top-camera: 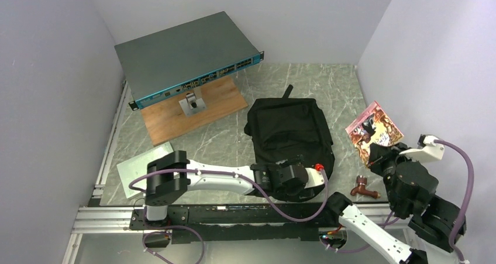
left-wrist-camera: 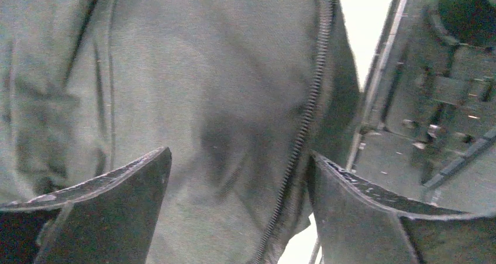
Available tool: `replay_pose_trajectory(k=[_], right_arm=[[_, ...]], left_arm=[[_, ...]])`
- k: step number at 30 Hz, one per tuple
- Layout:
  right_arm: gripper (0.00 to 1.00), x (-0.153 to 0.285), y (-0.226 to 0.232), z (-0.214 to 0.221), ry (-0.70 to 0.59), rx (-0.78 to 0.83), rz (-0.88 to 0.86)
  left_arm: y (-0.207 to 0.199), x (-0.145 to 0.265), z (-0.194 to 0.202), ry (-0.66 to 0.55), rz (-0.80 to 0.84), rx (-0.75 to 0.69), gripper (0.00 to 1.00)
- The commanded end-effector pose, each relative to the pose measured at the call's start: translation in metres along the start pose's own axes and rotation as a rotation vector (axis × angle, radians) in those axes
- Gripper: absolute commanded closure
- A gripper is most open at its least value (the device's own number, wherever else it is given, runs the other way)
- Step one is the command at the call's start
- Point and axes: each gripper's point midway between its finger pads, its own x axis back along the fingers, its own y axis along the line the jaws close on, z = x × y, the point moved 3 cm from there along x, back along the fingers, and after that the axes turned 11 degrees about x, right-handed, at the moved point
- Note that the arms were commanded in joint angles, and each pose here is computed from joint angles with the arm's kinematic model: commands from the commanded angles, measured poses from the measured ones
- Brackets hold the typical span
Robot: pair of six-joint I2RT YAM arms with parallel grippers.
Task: Pack the student bag
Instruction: Place the book in the student bag.
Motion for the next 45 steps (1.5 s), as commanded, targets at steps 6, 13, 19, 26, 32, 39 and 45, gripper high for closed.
replay_pose_trajectory(k=[6,13,19,26,32,39,45], right_arm=[[1.0,0.023,-0.032,0.011,0.069,-0.034,0.041],[1.0,0.046,-0.016,0.035,0.191,-0.16,-0.172],[1.0,0.045,0.015,0.071,0.39,-0.195,-0.253],[1.0,0.047,0.056,0.105,0.6,-0.244,-0.362],[1.0,0.014,0.107,0.115,0.55,-0.58,-0.42],[1.0,-0.029,0.114,0.13,0.466,-0.83,-0.254],[1.0,-0.06,0.121,0.129,0.343,-0.924,-0.184]], left_arm=[[0.06,0.006,-0.044,-0.064,-0.211,0.105,0.73],[0.113,0.004,-0.091,-0.138,-0.101,0.383,1.0],[0.166,0.018,-0.137,-0.272,-0.118,0.48,1.0],[0.165,0.05,-0.172,-0.392,-0.02,0.443,1.0],[0.137,0.075,-0.184,-0.438,0.16,0.433,1.0],[0.121,0.106,-0.193,-0.475,0.227,0.415,1.0],[0.111,0.115,-0.187,-0.459,0.26,0.408,1.0]])
